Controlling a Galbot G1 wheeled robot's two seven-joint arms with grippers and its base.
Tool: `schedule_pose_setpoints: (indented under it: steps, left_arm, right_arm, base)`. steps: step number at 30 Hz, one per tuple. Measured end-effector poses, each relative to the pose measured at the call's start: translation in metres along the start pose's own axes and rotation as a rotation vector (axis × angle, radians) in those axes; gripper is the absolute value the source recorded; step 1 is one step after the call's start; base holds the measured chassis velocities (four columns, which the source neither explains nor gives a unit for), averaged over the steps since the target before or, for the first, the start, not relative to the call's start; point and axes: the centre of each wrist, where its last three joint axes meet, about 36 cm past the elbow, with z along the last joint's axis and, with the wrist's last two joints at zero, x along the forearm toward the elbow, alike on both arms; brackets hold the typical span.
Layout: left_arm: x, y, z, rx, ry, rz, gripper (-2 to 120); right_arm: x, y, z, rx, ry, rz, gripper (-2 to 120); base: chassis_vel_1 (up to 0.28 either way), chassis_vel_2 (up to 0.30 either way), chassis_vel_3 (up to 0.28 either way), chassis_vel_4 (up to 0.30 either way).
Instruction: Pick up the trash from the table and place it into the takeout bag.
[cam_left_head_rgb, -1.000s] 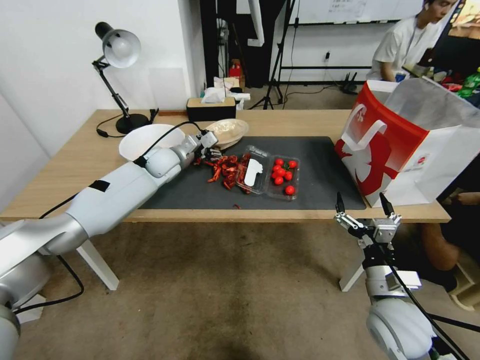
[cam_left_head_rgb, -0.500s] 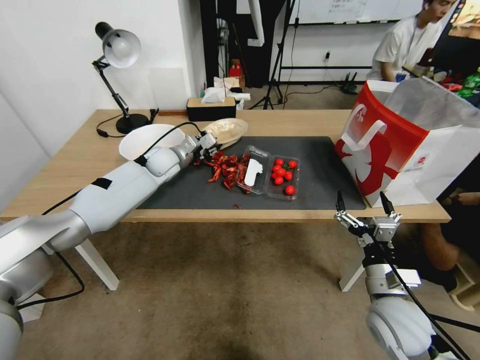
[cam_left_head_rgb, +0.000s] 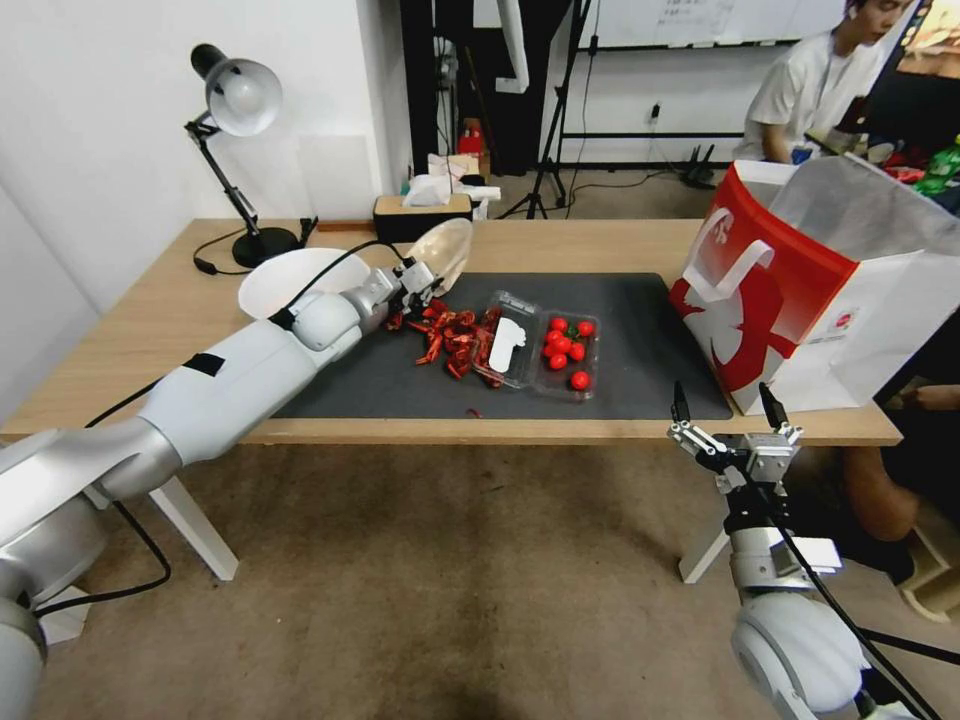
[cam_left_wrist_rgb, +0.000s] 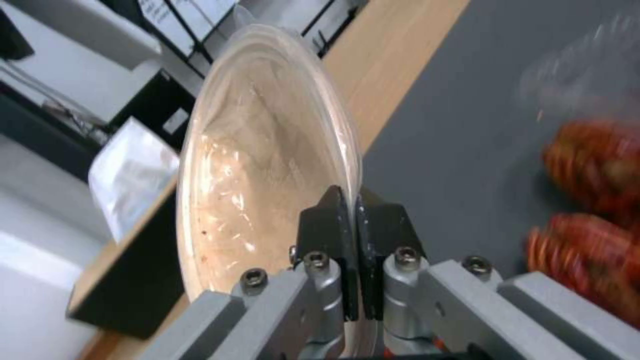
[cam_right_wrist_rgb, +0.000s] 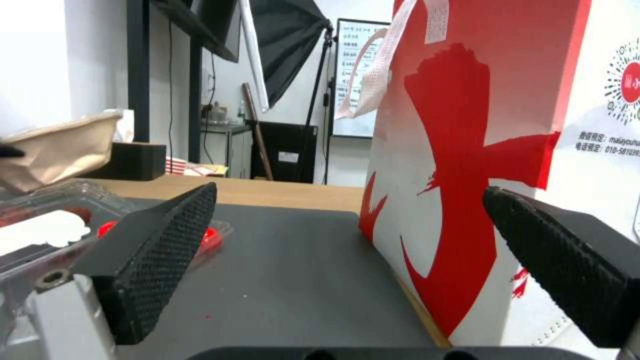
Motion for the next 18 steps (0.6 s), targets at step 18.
schedule_pose_setpoints:
  steps: [18]
  left_arm:
    - [-0.034,-0.059,-0.240,0.009,-0.441,0.164,0]
  right_arm:
    - [0.007,-0.002,-0.007,-0.004,-0.005,0.021,100]
  base:
    - [0.000,0.000,0.000,0.000]
